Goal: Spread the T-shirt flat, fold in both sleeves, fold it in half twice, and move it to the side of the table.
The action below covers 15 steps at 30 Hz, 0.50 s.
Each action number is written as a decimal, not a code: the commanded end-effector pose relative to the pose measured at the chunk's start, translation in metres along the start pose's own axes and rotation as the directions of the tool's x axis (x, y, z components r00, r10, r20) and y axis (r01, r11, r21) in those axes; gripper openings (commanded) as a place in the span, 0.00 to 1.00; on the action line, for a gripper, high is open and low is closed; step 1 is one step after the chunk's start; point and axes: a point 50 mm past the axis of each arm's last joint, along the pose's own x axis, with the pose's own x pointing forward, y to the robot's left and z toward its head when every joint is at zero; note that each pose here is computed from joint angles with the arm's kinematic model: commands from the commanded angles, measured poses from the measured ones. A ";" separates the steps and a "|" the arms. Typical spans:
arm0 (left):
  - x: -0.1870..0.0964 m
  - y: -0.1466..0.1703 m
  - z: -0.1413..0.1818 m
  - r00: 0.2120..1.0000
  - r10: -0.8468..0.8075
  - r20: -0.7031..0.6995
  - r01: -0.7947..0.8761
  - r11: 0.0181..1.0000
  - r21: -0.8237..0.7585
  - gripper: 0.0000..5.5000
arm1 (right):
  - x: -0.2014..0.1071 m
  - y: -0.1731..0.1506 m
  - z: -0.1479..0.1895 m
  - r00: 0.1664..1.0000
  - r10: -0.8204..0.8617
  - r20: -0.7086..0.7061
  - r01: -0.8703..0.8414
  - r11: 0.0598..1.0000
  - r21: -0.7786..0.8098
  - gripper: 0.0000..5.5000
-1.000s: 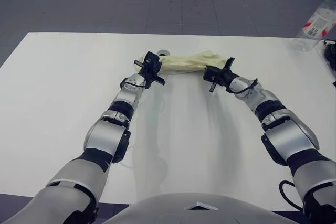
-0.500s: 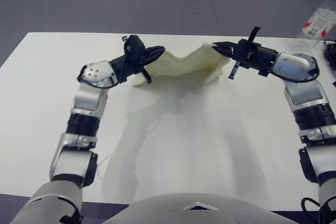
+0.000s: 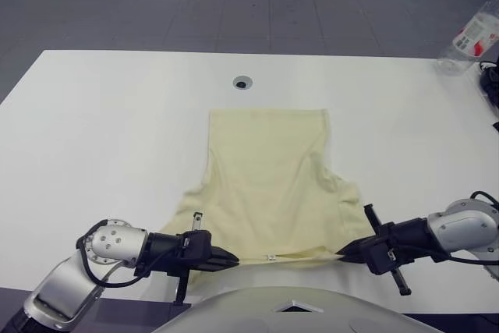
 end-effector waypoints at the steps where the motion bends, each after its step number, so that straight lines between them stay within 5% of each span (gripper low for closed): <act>1: 0.015 -0.003 -0.014 0.999 0.002 -0.038 -0.004 0.999 -0.048 0.00 | 0.016 0.010 -0.002 0.998 0.065 0.011 -0.065 0.997 0.027 0.00; 9: 0.021 -0.003 -0.014 0.999 0.046 -0.026 -0.047 0.997 -0.059 0.00 | 0.019 0.011 -0.010 0.999 0.035 -0.004 -0.035 0.996 0.077 0.00; 15: 0.021 -0.003 -0.005 0.996 0.036 0.077 -0.029 0.995 -0.092 0.22 | 0.017 0.011 -0.005 0.997 0.038 0.066 -0.046 0.991 0.128 0.16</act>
